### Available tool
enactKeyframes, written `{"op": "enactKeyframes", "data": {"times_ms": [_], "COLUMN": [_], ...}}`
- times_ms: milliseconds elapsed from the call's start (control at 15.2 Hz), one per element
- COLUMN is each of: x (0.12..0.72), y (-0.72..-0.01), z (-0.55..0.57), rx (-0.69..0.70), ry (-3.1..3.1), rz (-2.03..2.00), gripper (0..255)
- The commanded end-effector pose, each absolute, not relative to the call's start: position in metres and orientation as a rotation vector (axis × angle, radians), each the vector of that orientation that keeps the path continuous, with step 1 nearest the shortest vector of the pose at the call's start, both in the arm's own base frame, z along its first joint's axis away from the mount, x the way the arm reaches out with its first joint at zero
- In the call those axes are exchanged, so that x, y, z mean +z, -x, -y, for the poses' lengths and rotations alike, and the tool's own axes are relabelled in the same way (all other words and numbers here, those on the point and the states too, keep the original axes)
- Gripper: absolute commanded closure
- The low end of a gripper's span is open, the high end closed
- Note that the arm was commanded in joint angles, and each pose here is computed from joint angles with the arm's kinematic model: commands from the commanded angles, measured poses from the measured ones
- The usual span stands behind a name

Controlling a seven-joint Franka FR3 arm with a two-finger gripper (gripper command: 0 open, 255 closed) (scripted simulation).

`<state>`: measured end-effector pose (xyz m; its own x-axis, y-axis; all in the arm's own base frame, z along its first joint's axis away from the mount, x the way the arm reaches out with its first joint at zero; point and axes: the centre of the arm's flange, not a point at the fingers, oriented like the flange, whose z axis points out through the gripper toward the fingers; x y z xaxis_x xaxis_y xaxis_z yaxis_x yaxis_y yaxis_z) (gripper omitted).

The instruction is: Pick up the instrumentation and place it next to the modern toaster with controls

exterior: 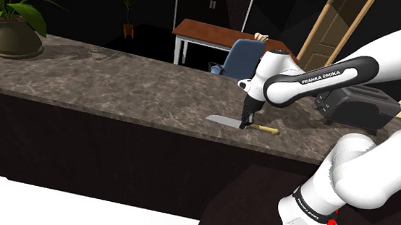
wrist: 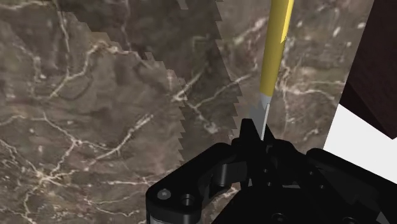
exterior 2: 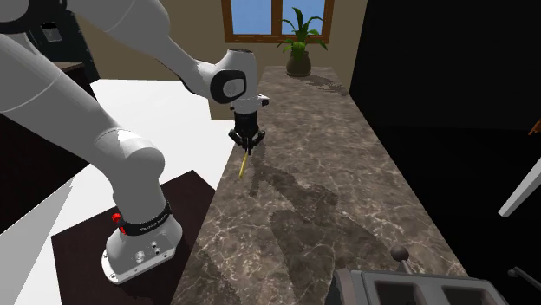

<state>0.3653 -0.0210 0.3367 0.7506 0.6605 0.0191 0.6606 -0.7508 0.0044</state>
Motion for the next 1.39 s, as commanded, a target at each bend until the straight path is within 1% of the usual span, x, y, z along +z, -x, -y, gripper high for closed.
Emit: {"op": "enactKeyframes", "data": {"times_ms": [0,1320], "x": [0.346,0.451], "y": [-0.366,-0.366], "z": [0.020,0.020], "rx": [-0.030,-0.030], "ry": [2.937,2.937], "rz": [1.108,1.108], "gripper": [255,255]}}
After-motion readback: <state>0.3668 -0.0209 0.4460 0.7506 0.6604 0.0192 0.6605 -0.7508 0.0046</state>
